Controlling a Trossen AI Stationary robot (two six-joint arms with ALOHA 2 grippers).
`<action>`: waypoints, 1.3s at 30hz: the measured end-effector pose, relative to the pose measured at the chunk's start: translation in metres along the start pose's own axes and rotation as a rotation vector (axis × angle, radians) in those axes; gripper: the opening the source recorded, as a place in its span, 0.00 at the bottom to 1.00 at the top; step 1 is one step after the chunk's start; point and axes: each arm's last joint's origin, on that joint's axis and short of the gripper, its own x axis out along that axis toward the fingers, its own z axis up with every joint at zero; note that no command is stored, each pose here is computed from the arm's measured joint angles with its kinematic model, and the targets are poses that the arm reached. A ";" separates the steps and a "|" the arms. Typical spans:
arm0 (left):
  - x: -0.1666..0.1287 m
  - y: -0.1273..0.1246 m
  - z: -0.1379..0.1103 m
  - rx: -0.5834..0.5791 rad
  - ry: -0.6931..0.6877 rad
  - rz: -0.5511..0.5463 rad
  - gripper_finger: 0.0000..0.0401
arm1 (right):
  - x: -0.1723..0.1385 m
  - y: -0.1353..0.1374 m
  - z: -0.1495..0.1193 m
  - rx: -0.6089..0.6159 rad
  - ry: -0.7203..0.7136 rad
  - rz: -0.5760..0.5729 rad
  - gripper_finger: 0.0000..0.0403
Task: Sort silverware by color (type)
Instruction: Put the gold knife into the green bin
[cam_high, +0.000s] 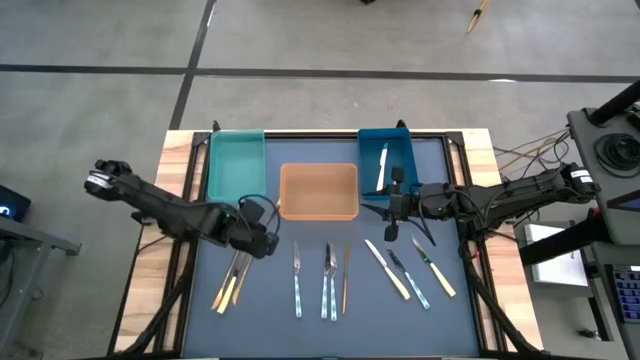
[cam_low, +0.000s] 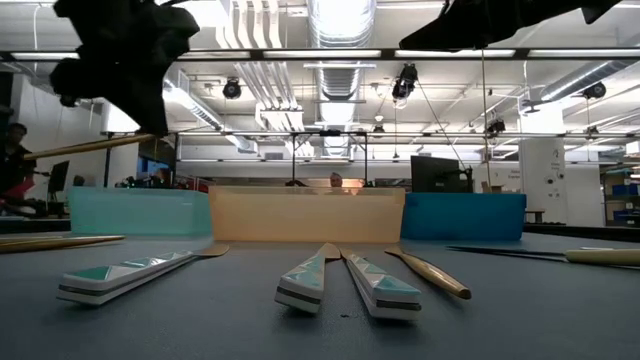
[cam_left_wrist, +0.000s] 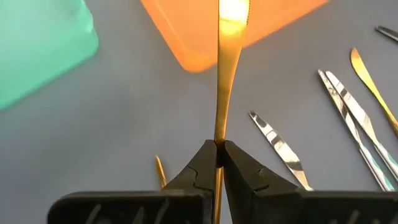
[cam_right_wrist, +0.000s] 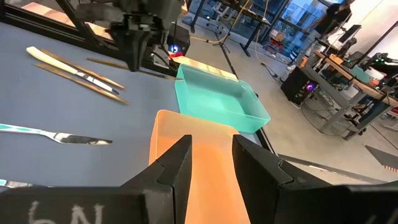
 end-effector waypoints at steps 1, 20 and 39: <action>-0.001 0.001 0.005 0.010 -0.014 0.001 0.00 | 0.000 0.000 0.000 0.000 0.000 0.000 0.27; 0.000 0.086 0.126 0.203 -0.118 0.275 0.00 | 0.000 0.000 0.000 0.001 0.001 -0.001 0.27; 0.008 0.185 0.170 -0.140 -0.050 0.319 0.00 | 0.000 0.000 -0.003 0.001 0.028 0.005 0.27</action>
